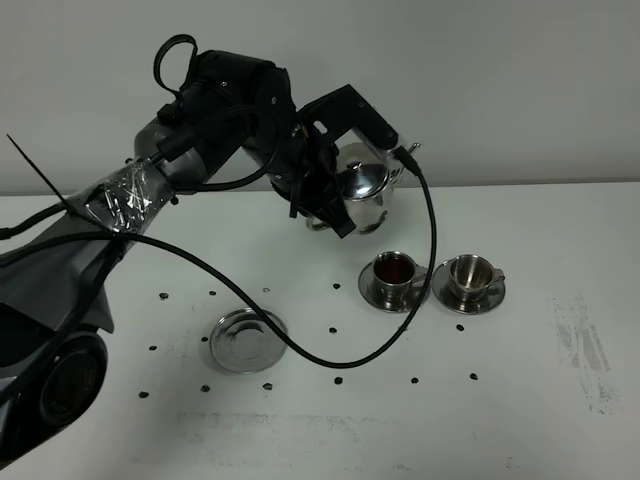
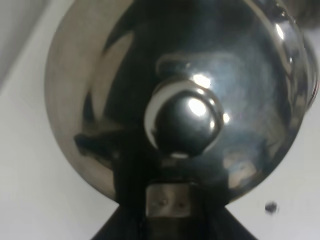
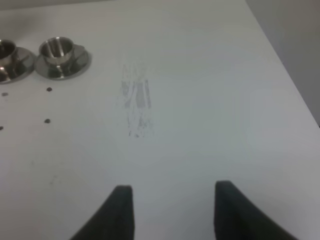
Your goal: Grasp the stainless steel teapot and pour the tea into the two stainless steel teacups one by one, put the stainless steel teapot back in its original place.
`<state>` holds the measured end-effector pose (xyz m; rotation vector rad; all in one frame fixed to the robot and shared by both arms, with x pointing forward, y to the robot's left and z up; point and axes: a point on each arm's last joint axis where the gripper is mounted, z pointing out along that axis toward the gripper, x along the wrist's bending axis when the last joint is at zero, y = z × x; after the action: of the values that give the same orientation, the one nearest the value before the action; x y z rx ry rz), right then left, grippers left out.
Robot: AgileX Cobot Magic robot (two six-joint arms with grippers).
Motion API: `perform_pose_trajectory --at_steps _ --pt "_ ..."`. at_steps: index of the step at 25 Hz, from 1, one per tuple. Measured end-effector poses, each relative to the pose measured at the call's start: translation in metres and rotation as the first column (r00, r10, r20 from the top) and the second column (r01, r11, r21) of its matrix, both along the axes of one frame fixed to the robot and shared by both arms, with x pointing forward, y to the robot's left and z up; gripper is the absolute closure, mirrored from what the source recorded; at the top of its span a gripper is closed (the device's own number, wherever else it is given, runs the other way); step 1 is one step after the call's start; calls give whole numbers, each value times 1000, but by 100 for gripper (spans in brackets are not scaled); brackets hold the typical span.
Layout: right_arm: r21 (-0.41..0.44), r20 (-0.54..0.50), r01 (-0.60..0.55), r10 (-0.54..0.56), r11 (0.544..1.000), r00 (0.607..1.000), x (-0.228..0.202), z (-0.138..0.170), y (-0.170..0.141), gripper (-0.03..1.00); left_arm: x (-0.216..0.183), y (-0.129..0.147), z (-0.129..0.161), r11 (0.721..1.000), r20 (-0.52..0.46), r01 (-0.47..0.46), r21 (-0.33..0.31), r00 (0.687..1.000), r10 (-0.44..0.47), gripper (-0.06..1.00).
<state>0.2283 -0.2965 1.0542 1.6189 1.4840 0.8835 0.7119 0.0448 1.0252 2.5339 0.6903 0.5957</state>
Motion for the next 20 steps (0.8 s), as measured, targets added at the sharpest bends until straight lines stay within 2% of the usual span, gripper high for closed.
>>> perform_pose_trajectory --at_steps 5,9,13,17,20 --pt "1 0 -1 1 1000 1000 0 0 0 59 7 -16 8 998 55 30 -46 998 -28 71" --pt "3 0 -1 1 1000 1000 0 0 0 59 8 -29 -9 996 64 93 -15 994 -92 71" --pt "3 0 -2 2 1000 1000 0 0 0 59 4 -42 -21 979 96 186 83 976 -194 71" --pt "3 0 -2 2 1000 1000 0 0 0 59 3 -47 -23 938 155 269 219 940 -305 71" --pt "3 0 -2 2 1000 1000 0 0 0 59 6 -46 -22 913 193 291 286 915 -353 71"
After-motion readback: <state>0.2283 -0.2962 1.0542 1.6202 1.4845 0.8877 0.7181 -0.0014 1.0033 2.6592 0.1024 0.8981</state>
